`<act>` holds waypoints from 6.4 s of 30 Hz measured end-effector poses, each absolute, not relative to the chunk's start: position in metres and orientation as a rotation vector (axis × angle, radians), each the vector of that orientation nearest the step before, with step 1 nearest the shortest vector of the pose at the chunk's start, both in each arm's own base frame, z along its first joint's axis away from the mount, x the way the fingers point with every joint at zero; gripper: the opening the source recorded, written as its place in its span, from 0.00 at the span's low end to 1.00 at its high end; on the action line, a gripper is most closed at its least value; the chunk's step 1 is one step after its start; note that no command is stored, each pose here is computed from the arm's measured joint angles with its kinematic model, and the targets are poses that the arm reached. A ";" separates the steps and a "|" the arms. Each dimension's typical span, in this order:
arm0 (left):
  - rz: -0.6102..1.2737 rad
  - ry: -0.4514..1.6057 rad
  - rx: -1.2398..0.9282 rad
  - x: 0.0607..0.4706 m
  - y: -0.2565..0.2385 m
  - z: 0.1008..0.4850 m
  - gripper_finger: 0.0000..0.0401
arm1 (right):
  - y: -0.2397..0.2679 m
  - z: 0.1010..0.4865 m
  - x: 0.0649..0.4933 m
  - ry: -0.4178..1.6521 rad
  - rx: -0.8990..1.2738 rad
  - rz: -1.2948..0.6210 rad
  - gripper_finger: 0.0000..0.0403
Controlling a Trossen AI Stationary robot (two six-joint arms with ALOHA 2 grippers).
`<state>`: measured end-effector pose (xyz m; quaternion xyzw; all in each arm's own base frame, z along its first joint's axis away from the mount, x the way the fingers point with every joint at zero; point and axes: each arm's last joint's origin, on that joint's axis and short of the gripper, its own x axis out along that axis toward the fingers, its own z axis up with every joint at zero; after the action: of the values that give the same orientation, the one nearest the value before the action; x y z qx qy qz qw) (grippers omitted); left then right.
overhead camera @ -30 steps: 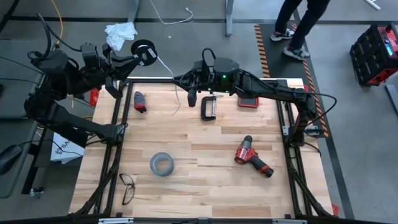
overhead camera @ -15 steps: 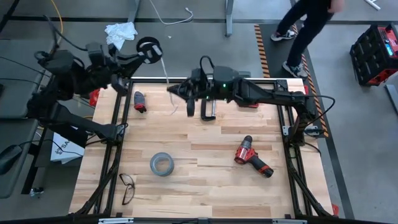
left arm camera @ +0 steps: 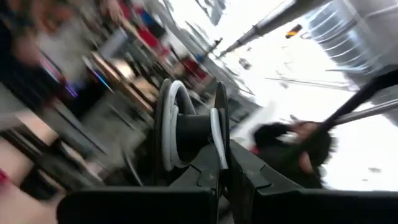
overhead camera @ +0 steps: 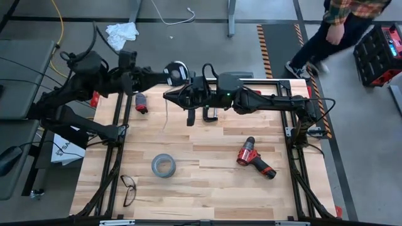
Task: Coil cords
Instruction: Coil the white wire
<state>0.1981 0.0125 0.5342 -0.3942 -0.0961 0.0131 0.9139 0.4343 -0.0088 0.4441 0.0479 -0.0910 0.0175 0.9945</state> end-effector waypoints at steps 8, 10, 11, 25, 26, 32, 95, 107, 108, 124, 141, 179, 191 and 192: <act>-0.068 -0.142 -1.007 0.205 0.011 0.532 0.01 | -0.002 0.451 0.433 -0.258 0.070 0.087 0.00; -0.092 -0.126 -1.044 0.205 0.010 0.531 0.01 | -0.001 0.451 0.433 -0.259 0.065 0.088 0.00; -0.101 -0.118 -1.064 0.205 0.010 0.531 0.01 | -0.001 0.452 0.433 -0.262 0.065 0.089 0.00; -0.203 -0.020 -1.239 0.220 0.002 0.526 0.01 | -0.012 0.455 0.432 -0.301 0.026 0.052 0.00; -0.214 -0.005 -1.246 0.222 0.001 0.525 0.01 | -0.013 0.455 0.432 -0.301 0.019 0.049 0.00; -0.258 0.056 -1.253 0.223 -0.003 0.523 0.01 | -0.026 0.454 0.431 -0.294 -0.008 0.017 0.00; 0.254 -0.137 -0.229 0.142 0.023 0.536 0.01 | -0.072 0.443 0.416 -0.045 0.127 -0.048 0.11; 0.228 -0.171 -0.221 0.142 0.022 0.540 0.01 | -0.073 0.443 0.416 -0.046 0.135 -0.070 0.20; 0.228 -0.171 -0.220 0.142 0.022 0.540 0.01 | -0.073 0.444 0.416 -0.049 0.135 -0.072 0.21; 0.241 -0.163 -0.226 0.139 0.022 0.539 0.01 | -0.054 0.450 0.413 -0.057 0.079 -0.080 0.28; 0.239 -0.164 -0.231 0.140 0.022 0.539 0.01 | -0.060 0.441 0.412 0.039 -0.003 -0.257 0.30; 0.226 -0.169 -0.248 0.144 0.022 0.539 0.01 | -0.067 0.431 0.414 0.100 0.081 -0.258 0.20; 0.233 -0.170 -0.250 0.144 0.022 0.539 0.01 | -0.064 0.431 0.415 0.099 0.085 -0.250 0.02; 0.240 -0.171 -0.254 0.144 0.023 0.539 0.01 | -0.062 0.431 0.415 0.099 0.089 -0.247 0.02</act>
<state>0.1438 0.0226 0.5389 -0.1264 -0.0850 0.1190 0.9811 0.4150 -0.0623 0.4309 0.0443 0.0493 -0.1232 0.9902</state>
